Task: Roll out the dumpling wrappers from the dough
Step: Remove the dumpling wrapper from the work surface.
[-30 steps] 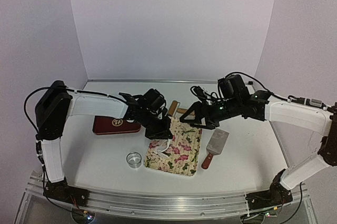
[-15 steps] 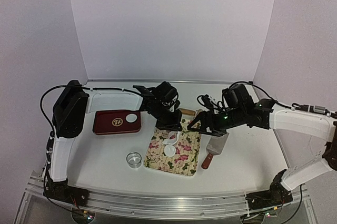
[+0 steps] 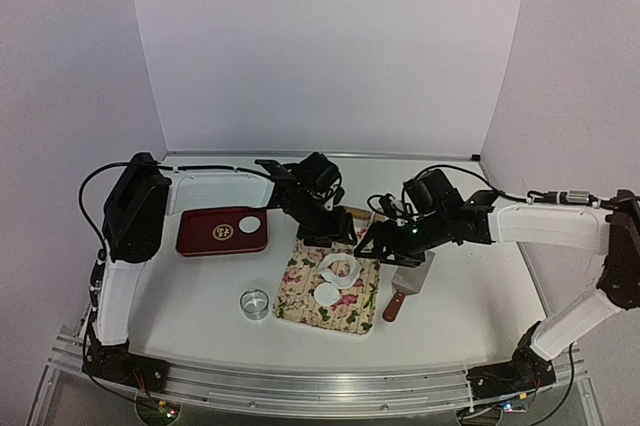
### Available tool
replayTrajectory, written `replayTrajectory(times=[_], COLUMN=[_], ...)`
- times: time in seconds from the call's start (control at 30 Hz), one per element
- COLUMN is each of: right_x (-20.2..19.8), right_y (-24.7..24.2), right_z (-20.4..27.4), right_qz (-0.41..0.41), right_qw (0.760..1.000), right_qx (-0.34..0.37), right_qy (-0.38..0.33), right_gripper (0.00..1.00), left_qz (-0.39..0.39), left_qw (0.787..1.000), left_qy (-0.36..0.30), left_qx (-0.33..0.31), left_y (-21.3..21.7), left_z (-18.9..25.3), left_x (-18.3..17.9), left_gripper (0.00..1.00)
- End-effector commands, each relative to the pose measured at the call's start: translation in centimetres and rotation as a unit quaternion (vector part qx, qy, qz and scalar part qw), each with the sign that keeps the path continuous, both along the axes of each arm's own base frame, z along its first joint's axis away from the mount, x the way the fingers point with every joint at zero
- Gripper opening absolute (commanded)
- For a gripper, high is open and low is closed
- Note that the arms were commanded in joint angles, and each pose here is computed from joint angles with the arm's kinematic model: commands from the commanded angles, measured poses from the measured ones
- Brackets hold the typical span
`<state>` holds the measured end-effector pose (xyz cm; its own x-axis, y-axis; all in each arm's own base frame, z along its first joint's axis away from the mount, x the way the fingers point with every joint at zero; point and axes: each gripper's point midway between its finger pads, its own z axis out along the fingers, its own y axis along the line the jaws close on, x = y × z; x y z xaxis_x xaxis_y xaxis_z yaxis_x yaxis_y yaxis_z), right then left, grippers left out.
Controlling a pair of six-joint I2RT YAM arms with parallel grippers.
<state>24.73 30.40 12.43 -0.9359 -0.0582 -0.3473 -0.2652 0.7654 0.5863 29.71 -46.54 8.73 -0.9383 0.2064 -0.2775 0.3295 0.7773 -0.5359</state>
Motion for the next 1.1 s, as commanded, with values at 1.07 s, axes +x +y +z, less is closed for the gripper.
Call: replayTrajectory(times=[1.07], right_x=[4.7], right_y=[2.0], right_z=[-9.3], right_qz=[-0.020], right_qw=[0.991], right_qx=[-0.081], right_qy=[0.106], right_gripper=[0.39], left_qz=[0.048], left_qw=[0.990], left_qy=[0.116], left_qx=[-0.057], left_y=[3.2], left_z=[-3.2], left_x=[-5.6], left_gripper=[0.52])
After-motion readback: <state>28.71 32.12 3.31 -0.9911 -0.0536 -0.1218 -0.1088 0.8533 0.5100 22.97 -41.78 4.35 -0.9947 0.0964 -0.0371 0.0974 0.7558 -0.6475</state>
